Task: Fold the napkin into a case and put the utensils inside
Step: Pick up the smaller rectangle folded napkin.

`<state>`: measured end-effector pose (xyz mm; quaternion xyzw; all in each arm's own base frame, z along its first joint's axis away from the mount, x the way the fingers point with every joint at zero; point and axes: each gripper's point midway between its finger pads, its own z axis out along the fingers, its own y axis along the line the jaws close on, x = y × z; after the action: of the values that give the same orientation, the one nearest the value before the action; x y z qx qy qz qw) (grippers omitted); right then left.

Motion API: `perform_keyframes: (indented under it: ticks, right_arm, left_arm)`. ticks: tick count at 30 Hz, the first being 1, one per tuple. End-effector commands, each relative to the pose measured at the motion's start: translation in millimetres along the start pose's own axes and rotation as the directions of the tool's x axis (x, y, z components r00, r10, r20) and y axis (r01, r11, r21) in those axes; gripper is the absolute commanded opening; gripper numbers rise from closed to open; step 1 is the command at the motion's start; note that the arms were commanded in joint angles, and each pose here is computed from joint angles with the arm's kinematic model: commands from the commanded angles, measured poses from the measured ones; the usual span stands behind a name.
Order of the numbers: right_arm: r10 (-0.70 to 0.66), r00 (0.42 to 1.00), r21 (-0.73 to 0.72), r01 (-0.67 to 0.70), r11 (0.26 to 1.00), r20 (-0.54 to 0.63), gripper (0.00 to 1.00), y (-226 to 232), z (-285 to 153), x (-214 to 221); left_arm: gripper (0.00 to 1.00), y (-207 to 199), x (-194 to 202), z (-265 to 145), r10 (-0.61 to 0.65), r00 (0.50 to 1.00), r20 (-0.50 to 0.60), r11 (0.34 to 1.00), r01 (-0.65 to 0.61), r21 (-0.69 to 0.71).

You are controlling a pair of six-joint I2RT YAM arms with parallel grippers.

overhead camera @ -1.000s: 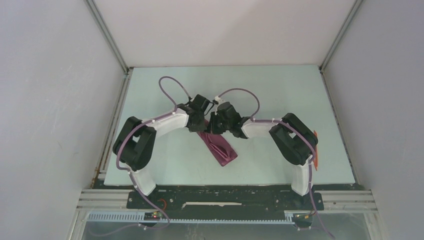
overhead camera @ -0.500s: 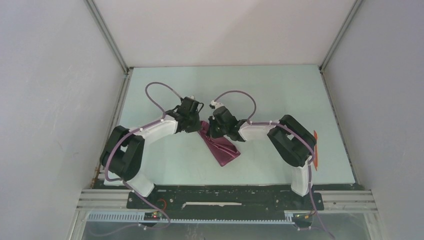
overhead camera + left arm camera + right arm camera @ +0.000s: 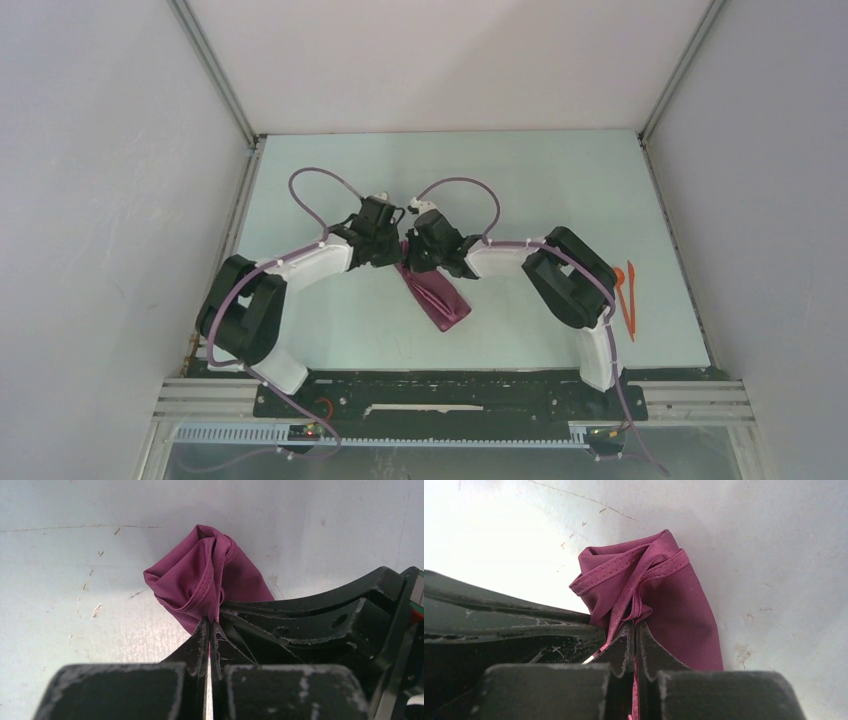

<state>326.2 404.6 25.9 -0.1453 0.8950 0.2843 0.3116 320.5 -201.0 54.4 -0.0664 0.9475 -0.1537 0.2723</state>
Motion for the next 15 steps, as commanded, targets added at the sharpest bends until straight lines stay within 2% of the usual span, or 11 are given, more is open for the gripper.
perform_keyframes:
  ticks: [1,3,9,11,15]
  right_arm:
    - [0.086,0.996,0.028,-0.087,0.996,0.026,0.00,-2,9,4]
    - [0.188,0.981,-0.050,-0.186,0.981,0.041,0.00,6,10,-1]
    - [0.325,0.942,-0.228,-0.299,0.926,0.086,0.00,26,10,-24]
    - [0.325,0.943,-0.234,-0.300,0.925,0.073,0.00,27,15,-18]
    - [0.271,0.962,-0.142,-0.267,0.953,0.009,0.00,18,25,16]
  left_arm:
    - [0.00,-3,-15,-16,-0.043,0.997,0.066,0.999,0.042,0.011]
    - [0.00,0,-15,-17,-0.060,0.996,0.069,0.998,0.060,0.005]
    - [0.00,5,-9,-13,-0.083,0.996,0.042,0.997,0.083,0.006]
    - [0.00,10,-8,-11,-0.094,0.995,0.037,0.996,0.094,-0.004]
    - [0.00,29,-7,-7,-0.143,0.989,0.022,0.989,0.144,-0.029]
